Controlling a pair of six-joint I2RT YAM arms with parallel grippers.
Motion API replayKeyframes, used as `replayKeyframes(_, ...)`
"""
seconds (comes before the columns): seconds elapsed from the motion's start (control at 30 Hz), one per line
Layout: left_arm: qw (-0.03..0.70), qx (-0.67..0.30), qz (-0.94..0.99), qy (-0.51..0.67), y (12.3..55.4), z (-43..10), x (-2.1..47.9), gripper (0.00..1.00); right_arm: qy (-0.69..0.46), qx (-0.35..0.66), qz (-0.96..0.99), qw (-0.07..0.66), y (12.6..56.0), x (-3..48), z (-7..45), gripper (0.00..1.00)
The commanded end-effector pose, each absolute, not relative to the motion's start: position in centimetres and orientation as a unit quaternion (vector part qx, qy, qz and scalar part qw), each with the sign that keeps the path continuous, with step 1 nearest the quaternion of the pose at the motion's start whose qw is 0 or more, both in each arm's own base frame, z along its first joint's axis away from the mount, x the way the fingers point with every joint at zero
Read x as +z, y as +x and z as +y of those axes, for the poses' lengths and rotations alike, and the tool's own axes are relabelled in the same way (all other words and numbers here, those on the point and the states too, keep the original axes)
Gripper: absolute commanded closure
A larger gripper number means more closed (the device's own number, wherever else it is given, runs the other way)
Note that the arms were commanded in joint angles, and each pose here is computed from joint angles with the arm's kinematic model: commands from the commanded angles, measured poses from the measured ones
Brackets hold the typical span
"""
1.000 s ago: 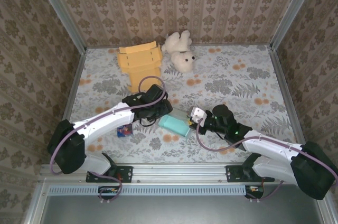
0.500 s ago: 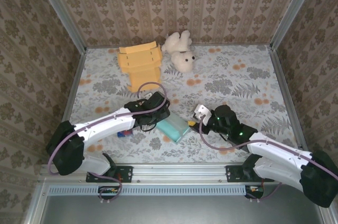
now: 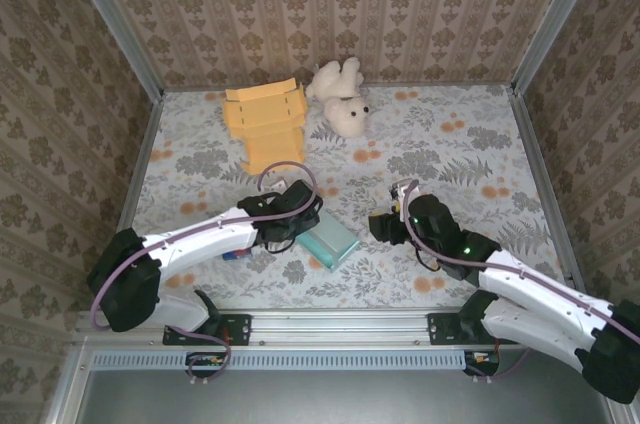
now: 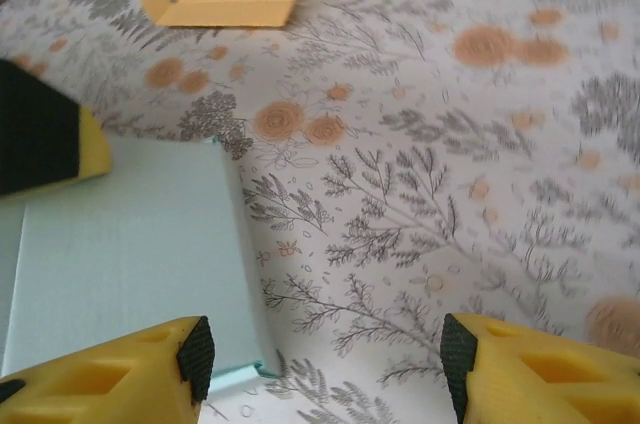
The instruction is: Fold the paper box
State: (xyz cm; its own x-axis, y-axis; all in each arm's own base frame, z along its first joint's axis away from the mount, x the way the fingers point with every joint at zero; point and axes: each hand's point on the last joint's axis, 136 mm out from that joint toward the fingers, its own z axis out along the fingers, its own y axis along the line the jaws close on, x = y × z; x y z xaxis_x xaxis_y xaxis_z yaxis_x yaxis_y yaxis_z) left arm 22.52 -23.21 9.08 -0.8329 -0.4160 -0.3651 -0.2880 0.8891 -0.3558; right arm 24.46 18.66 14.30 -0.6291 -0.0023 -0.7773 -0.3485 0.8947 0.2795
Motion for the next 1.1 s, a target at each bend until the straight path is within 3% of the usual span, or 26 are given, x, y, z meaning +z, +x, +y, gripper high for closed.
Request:
replayKeyframes(0.0,0.227,-0.101,0.95,-0.191,21.6,-21.1,8.3,0.39,0.027,0.245,0.9,0.359,24.0,12.1,19.2,0.28)
replayKeyframes(0.13,0.228,-0.093,0.95,-0.19,21.2,-20.6,7.9,0.38,0.055,0.261,0.894,0.361,23.7,11.9,20.7,0.22)
replayKeyframes(0.63,0.239,-0.081,0.948,-0.194,20.5,-19.4,6.7,0.28,0.045,0.224,0.909,0.349,22.6,8.5,25.3,0.19)
replayKeyframes(1.07,0.25,-0.063,0.947,-0.191,19.9,-17.5,8.9,0.13,0.028,0.136,0.924,0.357,24.0,5.8,24.6,0.2)
